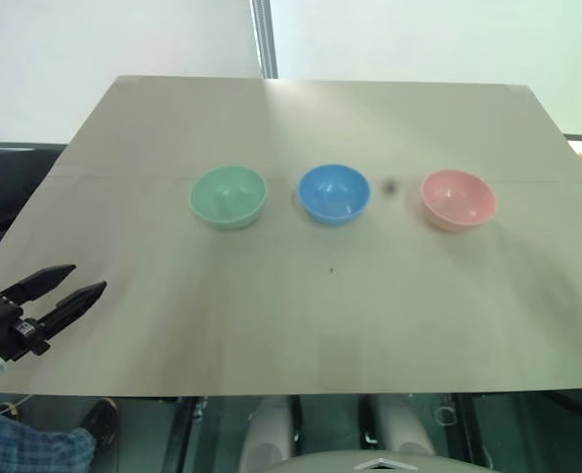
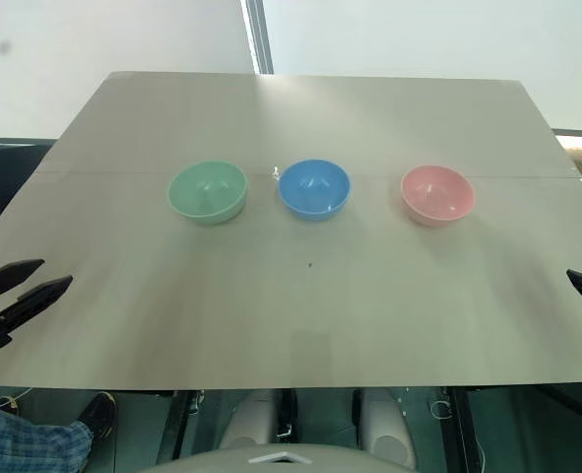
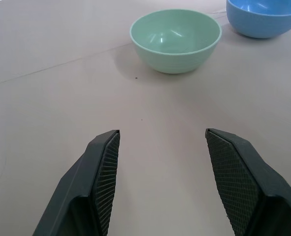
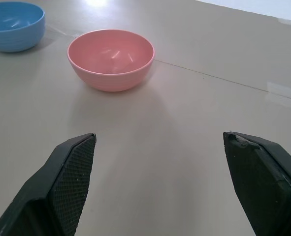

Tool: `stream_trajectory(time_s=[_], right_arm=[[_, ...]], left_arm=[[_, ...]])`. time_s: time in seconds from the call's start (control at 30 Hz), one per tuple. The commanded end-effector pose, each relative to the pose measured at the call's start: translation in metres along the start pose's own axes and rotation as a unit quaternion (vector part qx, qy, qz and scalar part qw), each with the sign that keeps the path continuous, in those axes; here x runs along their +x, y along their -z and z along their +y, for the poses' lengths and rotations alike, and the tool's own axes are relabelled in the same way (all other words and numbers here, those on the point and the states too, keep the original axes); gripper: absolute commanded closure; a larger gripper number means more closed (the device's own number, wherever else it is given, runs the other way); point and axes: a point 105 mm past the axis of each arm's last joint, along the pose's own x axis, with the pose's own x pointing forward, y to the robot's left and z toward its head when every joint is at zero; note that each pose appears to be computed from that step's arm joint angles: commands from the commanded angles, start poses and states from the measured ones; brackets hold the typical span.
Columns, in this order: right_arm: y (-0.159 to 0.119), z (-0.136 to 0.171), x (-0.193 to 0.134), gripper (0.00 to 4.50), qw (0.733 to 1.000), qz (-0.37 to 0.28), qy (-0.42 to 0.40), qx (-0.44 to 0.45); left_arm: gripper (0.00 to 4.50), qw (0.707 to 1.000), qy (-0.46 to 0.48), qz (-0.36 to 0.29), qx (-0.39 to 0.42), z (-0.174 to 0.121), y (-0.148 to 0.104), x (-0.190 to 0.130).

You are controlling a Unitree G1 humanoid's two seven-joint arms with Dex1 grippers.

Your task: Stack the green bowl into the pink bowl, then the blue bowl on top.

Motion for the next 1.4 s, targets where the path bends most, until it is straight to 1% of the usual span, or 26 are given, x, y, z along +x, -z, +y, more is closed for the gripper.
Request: stream_trajectory(time_s=[0.03, 0.3, 1.1, 1.2, 1.27, 1.33, 1.4], right_arm=[[-0.014, 0.002, 0.0, 0.0, 1.0, -0.014, -0.002, -0.022], [-0.015, 0.01, 0.005, 0.0, 1.0, -0.016, -0.01, -0.018], [-0.017, 0.016, 0.006, 0.0, 1.0, -0.014, -0.022, -0.016], [-0.013, 0.019, 0.007, 0.0, 0.999, -0.007, -0.03, -0.015], [-0.01, 0.021, 0.008, 0.0, 0.999, -0.001, -0.037, -0.015], [-0.008, 0.023, 0.009, 0.0, 0.999, 0.002, -0.04, -0.016], [-0.007, 0.024, 0.01, 0.0, 0.999, 0.002, -0.041, -0.016]], left_arm=[[1.58, 0.999, -0.017, -0.01, 0.028, 0.005, -0.011, -0.007], [1.58, 1.0, -0.019, -0.015, 0.016, 0.008, -0.01, -0.007], [1.58, 1.0, -0.007, -0.016, 0.019, 0.009, -0.003, -0.005], [1.58, 0.999, -0.012, -0.022, 0.025, 0.011, -0.005, 0.0], [1.58, 0.999, 0.0, -0.037, 0.021, 0.007, -0.012, 0.005], [1.58, 0.998, 0.021, -0.049, 0.017, 0.001, -0.019, 0.009], [1.58, 0.997, 0.056, -0.046, 0.015, -0.008, -0.022, 0.012]])
